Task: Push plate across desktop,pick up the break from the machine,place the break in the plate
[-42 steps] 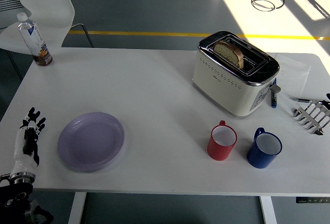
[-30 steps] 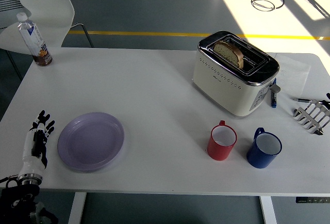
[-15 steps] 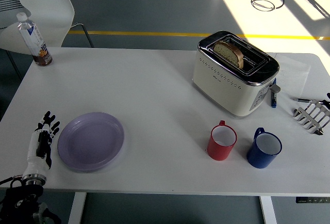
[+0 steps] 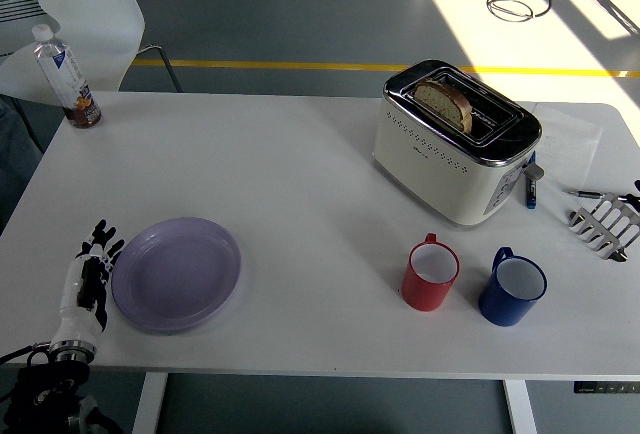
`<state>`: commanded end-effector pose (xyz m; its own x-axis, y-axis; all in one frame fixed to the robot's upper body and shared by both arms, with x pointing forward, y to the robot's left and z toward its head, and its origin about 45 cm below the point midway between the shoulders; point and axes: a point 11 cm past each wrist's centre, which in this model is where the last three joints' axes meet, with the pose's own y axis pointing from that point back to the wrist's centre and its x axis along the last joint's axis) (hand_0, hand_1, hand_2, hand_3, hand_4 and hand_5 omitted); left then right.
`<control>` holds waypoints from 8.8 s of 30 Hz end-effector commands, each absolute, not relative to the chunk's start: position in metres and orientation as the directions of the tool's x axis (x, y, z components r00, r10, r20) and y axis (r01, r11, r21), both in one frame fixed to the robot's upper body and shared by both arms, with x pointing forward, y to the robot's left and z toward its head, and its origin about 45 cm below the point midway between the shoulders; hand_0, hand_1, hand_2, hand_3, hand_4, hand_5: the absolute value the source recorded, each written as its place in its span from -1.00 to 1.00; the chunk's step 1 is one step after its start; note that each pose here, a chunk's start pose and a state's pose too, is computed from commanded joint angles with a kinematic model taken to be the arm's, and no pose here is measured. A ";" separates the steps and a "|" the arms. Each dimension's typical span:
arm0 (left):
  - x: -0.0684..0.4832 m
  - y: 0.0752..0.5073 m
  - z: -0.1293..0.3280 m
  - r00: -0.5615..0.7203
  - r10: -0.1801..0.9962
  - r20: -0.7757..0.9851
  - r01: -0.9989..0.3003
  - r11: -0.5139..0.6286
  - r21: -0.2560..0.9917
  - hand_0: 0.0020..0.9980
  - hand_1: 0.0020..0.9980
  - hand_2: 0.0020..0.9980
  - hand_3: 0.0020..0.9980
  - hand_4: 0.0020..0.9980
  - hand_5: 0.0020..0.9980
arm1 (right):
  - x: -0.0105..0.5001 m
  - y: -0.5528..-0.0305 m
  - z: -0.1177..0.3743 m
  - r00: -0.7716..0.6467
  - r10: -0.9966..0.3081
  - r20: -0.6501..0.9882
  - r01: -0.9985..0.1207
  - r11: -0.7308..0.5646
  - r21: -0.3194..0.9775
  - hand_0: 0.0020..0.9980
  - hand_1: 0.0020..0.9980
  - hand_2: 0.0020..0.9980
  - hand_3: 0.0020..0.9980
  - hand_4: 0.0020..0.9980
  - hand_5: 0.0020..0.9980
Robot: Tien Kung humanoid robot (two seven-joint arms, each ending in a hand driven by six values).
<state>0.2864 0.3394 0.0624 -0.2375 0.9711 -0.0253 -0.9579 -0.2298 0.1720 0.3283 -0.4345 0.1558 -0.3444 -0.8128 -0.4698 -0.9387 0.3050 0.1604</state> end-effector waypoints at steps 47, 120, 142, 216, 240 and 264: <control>0.286 0.278 0.055 -0.089 0.987 -0.133 -0.980 -0.063 0.188 0.75 0.80 0.93 0.89 0.08 1.00 | 0.330 -0.432 0.156 -0.339 -0.813 -0.472 -0.941 0.300 0.159 0.58 0.46 0.45 0.44 -0.05 0.31; 0.303 0.186 0.059 0.214 0.955 -0.204 -0.951 0.251 0.181 0.71 0.77 0.90 0.83 0.06 1.00 | 0.332 -0.427 0.155 -0.328 -0.816 -0.477 -0.945 0.287 0.160 0.58 0.46 0.45 0.44 -0.05 0.33; 0.309 0.255 0.080 -0.025 0.993 -0.115 -0.993 -0.012 0.117 0.69 0.75 0.88 0.80 0.07 1.00 | 0.344 -0.410 0.199 -0.232 -0.936 -0.266 -0.972 0.231 0.035 0.58 0.47 0.46 0.45 0.03 0.25; 0.312 0.355 0.123 -0.317 0.938 -0.138 -0.947 -0.321 -0.003 0.71 0.73 0.82 0.63 0.03 1.00 | 0.530 -0.208 0.297 0.211 -0.283 0.936 -0.977 -0.036 0.209 0.18 0.22 0.23 0.61 0.78 -0.36; 0.306 0.358 0.118 -0.327 0.936 -0.132 -0.945 -0.328 0.012 0.70 0.73 0.82 0.62 0.03 1.00 | 0.531 -0.193 0.282 0.202 -0.221 0.954 -0.979 -0.022 0.202 -0.25 -0.17 -0.11 0.15 0.31 -0.60; 0.309 0.358 0.121 -0.326 0.936 -0.136 -0.944 -0.329 0.002 0.70 0.72 0.81 0.62 0.03 1.00 | 0.535 -0.195 0.296 0.151 -0.160 0.975 -0.988 -0.015 0.151 -0.34 -0.31 -0.19 -0.07 -0.22 -0.86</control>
<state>0.3092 0.3582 0.1211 -0.3260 0.9356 -0.1360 -0.9444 -0.3287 0.0021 0.5351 -0.1955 0.2957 0.1514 -0.1601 0.9754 -0.9884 -0.0150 0.1509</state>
